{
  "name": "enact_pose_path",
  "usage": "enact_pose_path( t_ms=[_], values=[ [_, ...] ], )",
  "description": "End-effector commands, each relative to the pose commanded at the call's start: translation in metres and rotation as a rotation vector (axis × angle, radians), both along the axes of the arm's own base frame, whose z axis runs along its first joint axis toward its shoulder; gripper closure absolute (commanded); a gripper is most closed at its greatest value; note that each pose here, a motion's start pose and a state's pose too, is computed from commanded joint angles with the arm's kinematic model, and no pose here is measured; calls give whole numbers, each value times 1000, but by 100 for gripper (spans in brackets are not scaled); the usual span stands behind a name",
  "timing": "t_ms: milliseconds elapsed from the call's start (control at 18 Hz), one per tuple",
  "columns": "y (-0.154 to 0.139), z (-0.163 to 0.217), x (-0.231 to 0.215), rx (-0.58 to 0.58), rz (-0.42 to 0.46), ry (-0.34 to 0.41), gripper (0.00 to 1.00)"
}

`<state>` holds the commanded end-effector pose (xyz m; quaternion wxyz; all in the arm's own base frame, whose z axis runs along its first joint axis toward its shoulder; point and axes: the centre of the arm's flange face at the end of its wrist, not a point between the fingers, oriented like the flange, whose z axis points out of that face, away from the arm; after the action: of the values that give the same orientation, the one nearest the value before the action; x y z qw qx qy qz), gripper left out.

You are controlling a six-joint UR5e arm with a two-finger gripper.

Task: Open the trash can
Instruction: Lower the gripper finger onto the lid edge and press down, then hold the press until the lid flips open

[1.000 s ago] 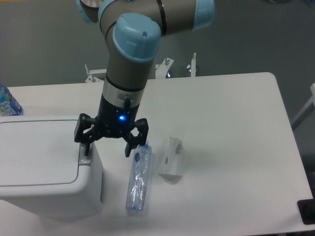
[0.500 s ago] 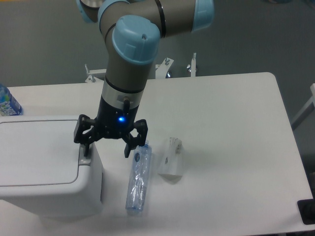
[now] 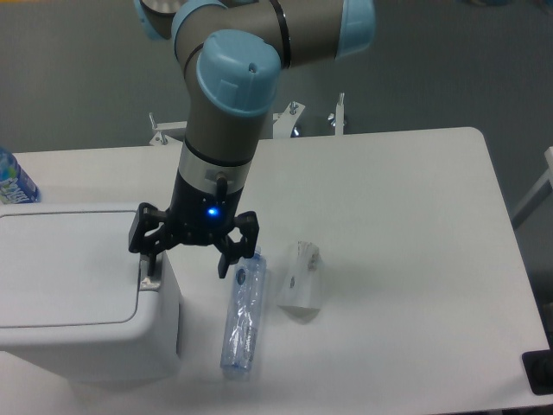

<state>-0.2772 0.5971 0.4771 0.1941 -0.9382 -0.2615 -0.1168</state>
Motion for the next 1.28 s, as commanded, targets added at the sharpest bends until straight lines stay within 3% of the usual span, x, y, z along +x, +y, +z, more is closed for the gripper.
enact_pose_path(
  t_ms=[889,1278],
  values=[
    [0,-2,0,-2,0,-2,0],
    [1,14,-3,57,-3,53,0]
  ],
)
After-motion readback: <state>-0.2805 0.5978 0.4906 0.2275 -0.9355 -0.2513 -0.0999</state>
